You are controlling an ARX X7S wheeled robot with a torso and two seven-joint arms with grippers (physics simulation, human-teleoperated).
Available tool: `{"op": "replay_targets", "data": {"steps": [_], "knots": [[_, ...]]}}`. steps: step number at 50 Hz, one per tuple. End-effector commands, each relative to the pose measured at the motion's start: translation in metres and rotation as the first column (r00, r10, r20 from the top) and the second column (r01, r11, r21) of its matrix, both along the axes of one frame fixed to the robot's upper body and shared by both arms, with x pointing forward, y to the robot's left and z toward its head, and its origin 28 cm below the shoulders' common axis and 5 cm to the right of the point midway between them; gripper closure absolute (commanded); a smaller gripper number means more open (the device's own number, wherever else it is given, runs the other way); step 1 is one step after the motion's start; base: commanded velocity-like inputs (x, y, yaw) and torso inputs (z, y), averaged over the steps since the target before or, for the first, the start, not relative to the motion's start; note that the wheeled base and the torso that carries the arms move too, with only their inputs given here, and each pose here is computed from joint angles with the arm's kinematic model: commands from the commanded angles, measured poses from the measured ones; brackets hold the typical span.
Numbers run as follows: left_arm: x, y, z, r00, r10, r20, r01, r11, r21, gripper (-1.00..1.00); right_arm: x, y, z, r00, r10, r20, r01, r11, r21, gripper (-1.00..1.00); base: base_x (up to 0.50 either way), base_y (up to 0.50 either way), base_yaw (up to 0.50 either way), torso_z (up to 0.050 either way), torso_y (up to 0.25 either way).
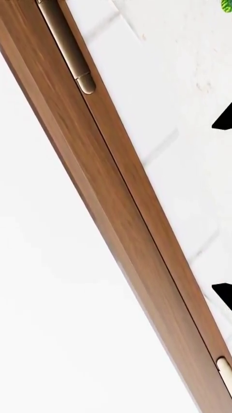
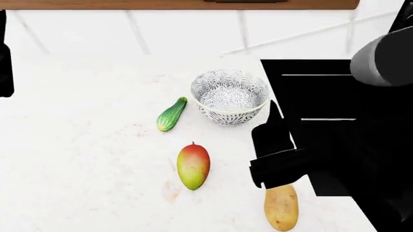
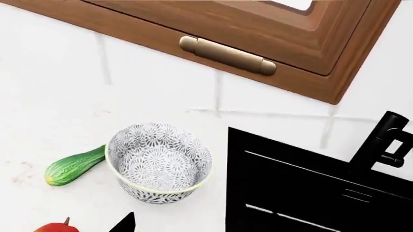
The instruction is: There is a mixed pile of frozen fruits and vegetables on the counter. Locate all the frozen vegetables and place the items in a bowl on the counter. Take all the frozen fruits and defrost them in a running sink.
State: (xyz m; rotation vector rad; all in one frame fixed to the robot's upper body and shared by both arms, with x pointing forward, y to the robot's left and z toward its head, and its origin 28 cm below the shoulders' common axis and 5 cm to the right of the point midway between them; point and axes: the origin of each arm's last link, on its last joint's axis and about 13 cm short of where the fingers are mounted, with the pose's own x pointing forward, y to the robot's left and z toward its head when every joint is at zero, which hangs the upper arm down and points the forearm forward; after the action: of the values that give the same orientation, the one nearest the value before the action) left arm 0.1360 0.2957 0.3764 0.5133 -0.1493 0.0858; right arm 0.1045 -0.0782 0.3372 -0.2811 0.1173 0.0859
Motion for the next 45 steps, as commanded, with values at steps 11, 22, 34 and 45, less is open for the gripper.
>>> {"op": "replay_targets", "data": {"steps": [11,22,34,45], "knots": [[0.001,-0.002,0.001,1.000,-0.008,0.002,0.008,1.000,-0.006,-1.00,-0.017,-0.002,0.001,0.972,-0.061,-0.225,0.059,0.998,-0.016,-1.00,0.00,0.00,0.00,0.000,0.000],[0.002,-0.001,-0.001,1.000,-0.007,0.000,0.007,1.000,-0.009,-1.00,-0.015,0.007,-0.006,0.960,-0.024,-0.280,0.024,1.000,-0.003,-1.00,0.00,0.00,0.00,0.000,0.000],[0.001,-0.001,-0.003,1.000,-0.004,-0.003,0.004,1.000,-0.009,-1.00,-0.006,0.010,-0.018,0.954,-0.008,-0.300,0.012,1.000,0.010,-1.00,0.00,0.00,0.00,0.000,0.000],[0.000,0.000,-0.003,1.000,-0.003,-0.002,0.003,1.000,-0.010,-1.00,-0.001,0.011,-0.031,0.942,0.001,-0.337,0.003,1.000,0.014,-1.00,0.00,0.00,0.00,0.000,0.000]]}}
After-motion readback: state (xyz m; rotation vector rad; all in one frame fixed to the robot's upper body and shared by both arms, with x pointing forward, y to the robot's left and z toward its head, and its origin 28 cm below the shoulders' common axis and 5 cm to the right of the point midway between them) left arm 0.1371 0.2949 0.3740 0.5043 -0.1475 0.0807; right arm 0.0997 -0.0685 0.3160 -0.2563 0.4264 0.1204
